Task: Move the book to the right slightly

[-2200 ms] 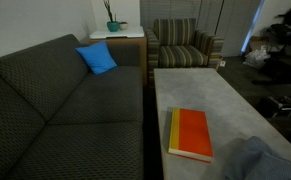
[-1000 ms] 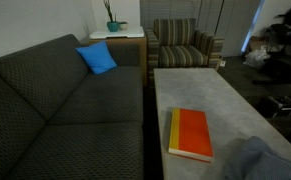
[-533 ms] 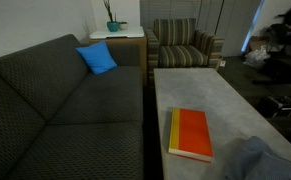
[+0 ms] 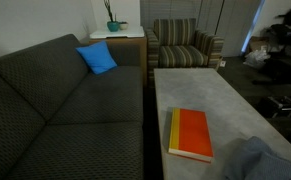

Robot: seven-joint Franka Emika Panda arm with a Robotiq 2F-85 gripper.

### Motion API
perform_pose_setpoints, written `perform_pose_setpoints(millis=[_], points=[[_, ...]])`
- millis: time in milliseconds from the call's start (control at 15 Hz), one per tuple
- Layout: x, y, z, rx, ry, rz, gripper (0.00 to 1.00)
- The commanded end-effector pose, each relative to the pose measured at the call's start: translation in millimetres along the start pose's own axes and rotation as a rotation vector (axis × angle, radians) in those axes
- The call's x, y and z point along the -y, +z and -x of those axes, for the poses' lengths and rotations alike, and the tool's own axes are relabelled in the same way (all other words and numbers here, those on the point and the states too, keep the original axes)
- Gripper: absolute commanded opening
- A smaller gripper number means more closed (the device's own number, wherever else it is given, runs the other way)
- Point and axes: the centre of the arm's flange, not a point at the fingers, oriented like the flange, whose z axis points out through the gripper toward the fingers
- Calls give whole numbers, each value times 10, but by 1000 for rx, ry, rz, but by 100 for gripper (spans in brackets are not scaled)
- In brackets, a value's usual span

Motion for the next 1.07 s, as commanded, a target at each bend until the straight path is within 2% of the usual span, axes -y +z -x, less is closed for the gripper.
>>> perform_pose_setpoints(millis=[0, 200, 533, 1000], points=[[-11, 1, -11, 3, -1, -1, 100], [-3, 22, -49, 12, 3, 10, 100], [60, 199, -329, 55, -40, 19, 100], [184, 589, -1052, 171, -163, 14, 100]])
